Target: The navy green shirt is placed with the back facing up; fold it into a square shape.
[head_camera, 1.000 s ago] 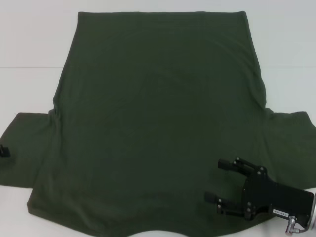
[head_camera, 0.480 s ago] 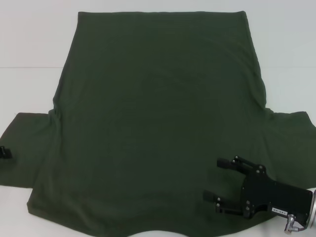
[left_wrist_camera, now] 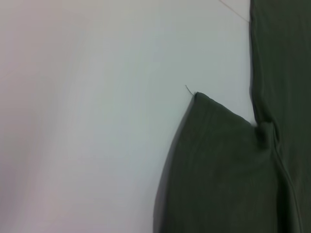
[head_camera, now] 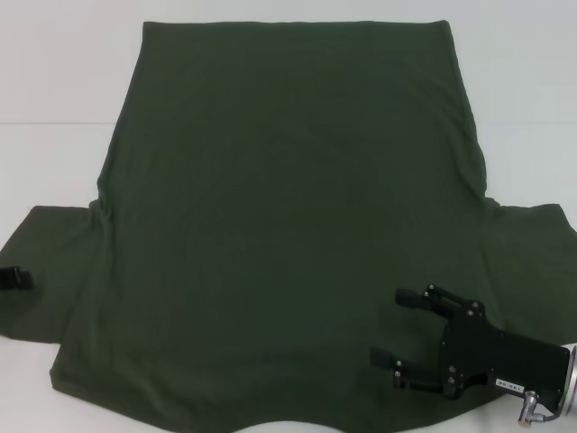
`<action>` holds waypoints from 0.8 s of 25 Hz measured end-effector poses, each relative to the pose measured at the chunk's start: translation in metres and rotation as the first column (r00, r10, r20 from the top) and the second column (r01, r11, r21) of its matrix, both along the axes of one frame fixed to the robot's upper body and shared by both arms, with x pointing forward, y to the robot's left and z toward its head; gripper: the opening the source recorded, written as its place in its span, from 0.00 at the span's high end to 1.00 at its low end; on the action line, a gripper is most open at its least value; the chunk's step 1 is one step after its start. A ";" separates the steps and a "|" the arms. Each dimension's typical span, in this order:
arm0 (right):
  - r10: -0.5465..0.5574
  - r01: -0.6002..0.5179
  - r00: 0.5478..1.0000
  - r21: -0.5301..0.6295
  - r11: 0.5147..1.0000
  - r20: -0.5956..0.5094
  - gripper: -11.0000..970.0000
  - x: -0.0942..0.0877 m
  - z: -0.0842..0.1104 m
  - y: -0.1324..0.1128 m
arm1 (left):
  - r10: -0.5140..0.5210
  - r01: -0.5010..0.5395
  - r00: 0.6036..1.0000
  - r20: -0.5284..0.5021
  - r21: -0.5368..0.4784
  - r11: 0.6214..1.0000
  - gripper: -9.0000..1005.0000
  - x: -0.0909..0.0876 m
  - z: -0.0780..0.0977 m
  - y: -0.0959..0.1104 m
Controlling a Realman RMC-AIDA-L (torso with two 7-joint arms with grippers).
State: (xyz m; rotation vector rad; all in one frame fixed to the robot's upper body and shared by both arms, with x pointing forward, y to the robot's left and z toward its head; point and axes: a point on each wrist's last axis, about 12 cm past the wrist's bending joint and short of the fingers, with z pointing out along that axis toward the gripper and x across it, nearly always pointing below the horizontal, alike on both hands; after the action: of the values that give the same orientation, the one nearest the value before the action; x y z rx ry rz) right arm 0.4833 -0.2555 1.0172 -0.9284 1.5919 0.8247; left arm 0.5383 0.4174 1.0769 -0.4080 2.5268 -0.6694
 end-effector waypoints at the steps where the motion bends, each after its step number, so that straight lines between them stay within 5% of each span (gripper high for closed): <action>1: 0.000 0.000 1.000 0.000 1.000 0.000 0.06 0.000 0.000 0.000 | -0.002 0.002 1.000 0.000 -0.001 1.000 0.11 0.000 0.000 -0.001; 20: -0.004 0.004 1.000 0.000 1.000 0.003 0.05 0.001 0.001 0.000 | -0.085 0.085 0.996 0.001 -0.005 0.996 0.11 0.010 0.000 -0.022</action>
State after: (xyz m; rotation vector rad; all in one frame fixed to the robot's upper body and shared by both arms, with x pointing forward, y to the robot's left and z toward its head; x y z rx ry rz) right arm 0.4844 -0.2558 1.0178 -0.9262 1.5905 0.8200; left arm 0.5484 0.3951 1.0769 -0.3038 2.5534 -0.7080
